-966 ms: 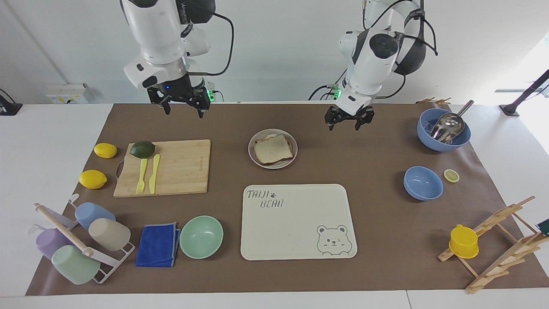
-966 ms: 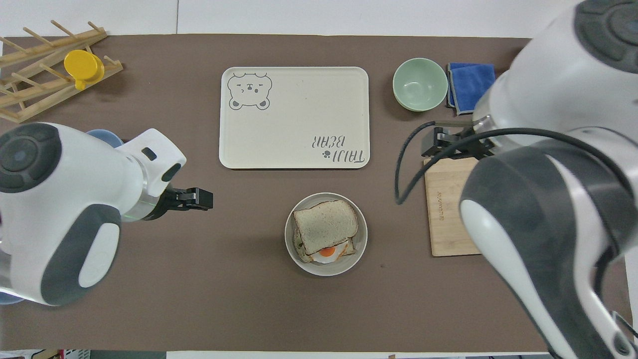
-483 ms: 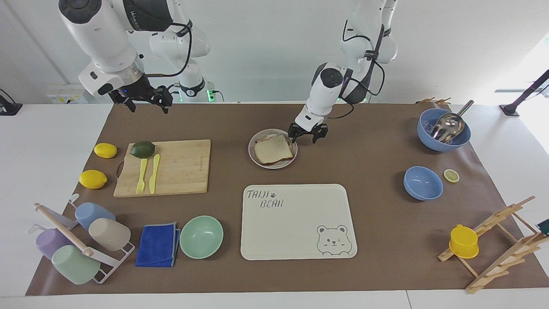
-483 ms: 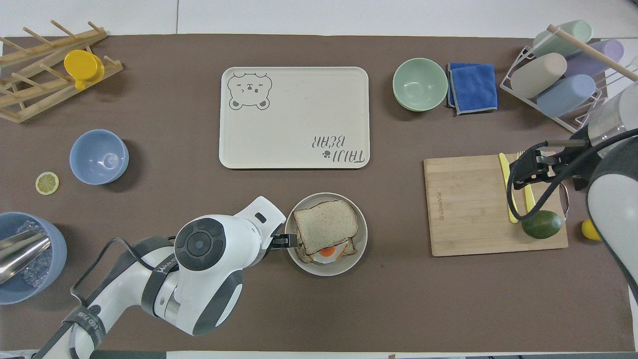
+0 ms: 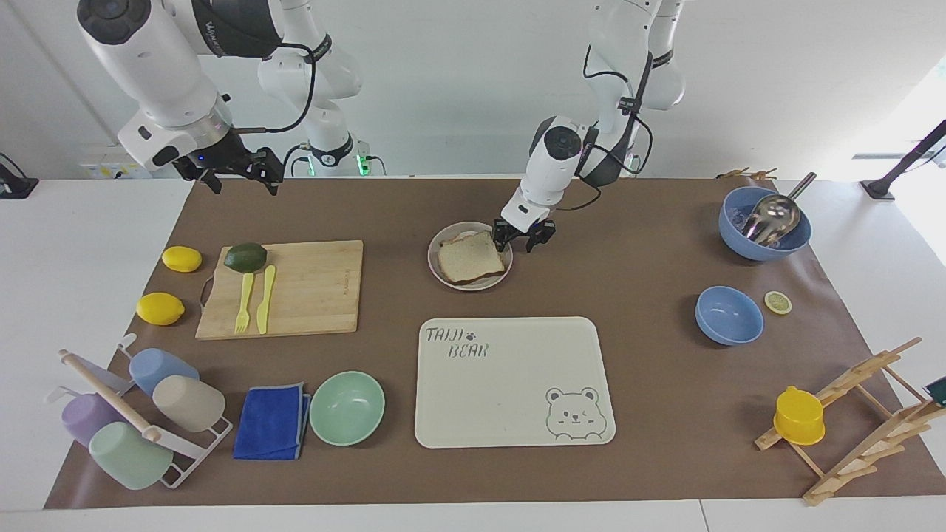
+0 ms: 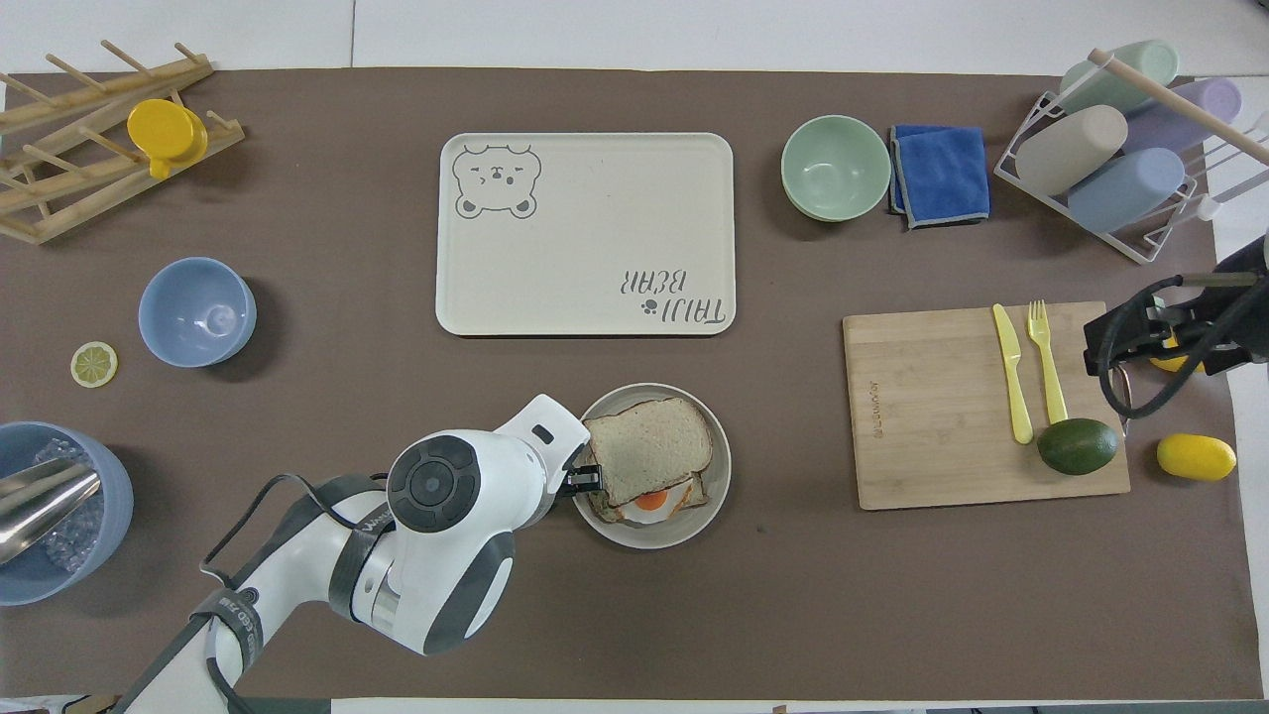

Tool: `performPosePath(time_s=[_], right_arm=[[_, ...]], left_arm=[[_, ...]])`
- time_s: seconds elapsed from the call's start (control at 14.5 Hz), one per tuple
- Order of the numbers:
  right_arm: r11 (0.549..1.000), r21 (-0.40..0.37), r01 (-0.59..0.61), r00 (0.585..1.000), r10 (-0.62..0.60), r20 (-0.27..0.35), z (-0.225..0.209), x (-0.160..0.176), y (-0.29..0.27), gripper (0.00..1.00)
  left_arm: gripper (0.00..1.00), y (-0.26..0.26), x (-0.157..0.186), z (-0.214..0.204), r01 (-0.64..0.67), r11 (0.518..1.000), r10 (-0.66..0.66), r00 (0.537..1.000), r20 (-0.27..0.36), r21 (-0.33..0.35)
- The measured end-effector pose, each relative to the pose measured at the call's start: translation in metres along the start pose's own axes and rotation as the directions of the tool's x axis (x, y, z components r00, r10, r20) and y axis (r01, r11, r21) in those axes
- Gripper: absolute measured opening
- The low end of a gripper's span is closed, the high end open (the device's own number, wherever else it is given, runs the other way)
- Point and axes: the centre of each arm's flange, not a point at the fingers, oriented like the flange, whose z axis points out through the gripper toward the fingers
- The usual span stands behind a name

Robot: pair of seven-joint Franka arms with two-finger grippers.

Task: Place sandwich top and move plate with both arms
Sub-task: 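Grasp the white plate rim with the left gripper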

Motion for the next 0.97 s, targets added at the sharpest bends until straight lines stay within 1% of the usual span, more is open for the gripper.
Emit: performPosePath(time_s=[0.07, 0.14, 0.28, 0.34, 0.41, 0.48, 0.55, 0.83, 0.97], right_arm=[[1.000, 0.001, 0.002, 1.000, -0.002, 0.000, 0.000, 0.000, 0.002, 1.00], [1.000, 0.001, 0.004, 1.000, -0.004, 0.000, 0.000, 0.000, 0.002, 1.00], [1.000, 0.001, 0.005, 1.000, -0.005, -0.004, -0.001, 0.000, 0.002, 1.00], [1.000, 0.001, 0.005, 1.000, -0.005, -0.006, -0.002, 0.000, 0.002, 1.00], [1.000, 0.001, 0.005, 1.000, -0.005, -0.009, -0.003, 0.000, 0.002, 1.00], [1.000, 0.001, 0.005, 1.000, -0.005, -0.011, -0.004, -0.001, 0.002, 1.00], [1.000, 0.001, 0.004, 1.000, -0.004, -0.013, -0.005, -0.001, 0.002, 1.00], [1.000, 0.007, -0.021, 0.999, 0.021, -0.033, -0.006, 0.002, 0.016, 1.00], [0.999, 0.010, -0.033, 0.999, 0.033, -0.041, -0.005, 0.003, 0.023, 1.00]], left_arm=[[0.47, 0.000, 0.000, 0.000, 0.001, 1.000, -0.001, 1.000, 0.001, 0.000], [0.47, -0.001, 0.000, 0.001, 0.001, 1.000, -0.001, 1.000, 0.003, 0.002], [0.31, 0.002, -0.002, 0.002, 0.003, 1.000, -0.003, 1.000, 0.003, -0.006], [0.31, 0.003, -0.003, 0.002, 0.004, 1.000, -0.004, 1.000, 0.003, -0.009], [0.23, 0.004, -0.003, 0.002, 0.006, 1.000, -0.006, 1.000, 0.000, -0.013], [0.12, 0.005, -0.002, 0.001, 0.010, 1.000, -0.010, 1.000, -0.004, -0.020], [0.06, 0.007, -0.001, -0.003, 0.013, 0.999, -0.013, 1.000, -0.012, -0.030], [0.06, 0.006, 0.000, -0.002, 0.017, 0.999, -0.017, 1.000, -0.011, -0.031], [0.06, 0.005, 0.005, -0.006, 0.032, 0.999, -0.033, 0.999, -0.014, -0.043]])
